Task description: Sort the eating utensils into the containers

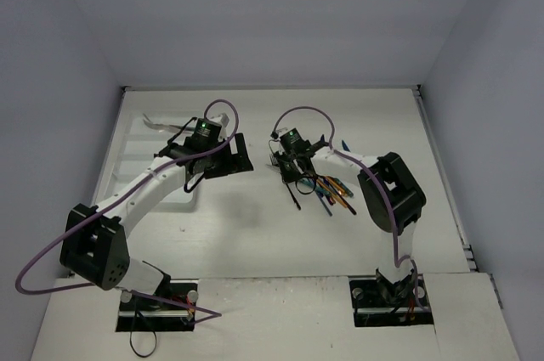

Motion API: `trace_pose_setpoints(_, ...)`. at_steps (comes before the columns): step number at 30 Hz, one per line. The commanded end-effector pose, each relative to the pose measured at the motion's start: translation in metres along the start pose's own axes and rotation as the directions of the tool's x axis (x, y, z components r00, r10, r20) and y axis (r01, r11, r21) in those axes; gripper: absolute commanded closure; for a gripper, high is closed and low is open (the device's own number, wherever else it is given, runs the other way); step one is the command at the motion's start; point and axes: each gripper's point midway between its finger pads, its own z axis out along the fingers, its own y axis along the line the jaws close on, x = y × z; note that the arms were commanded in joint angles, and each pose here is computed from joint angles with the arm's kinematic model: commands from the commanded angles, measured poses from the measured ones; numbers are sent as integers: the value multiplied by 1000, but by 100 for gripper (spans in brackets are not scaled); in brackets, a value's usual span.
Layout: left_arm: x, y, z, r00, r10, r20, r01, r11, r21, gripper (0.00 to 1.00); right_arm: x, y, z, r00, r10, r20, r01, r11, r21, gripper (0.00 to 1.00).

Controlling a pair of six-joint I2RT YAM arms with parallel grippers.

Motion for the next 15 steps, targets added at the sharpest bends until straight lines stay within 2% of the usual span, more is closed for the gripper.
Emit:
trace_pose_setpoints(1,-31,-26,-25,994,14,109,-21,998,67,18,-25,37,-40,998,-28,61,38,985,-170,100)
trace_pose_setpoints(15,-30,-24,-40,990,5,140,-14,998,66,18,-80,69,-81,982,-2,187,73,925,-372,100)
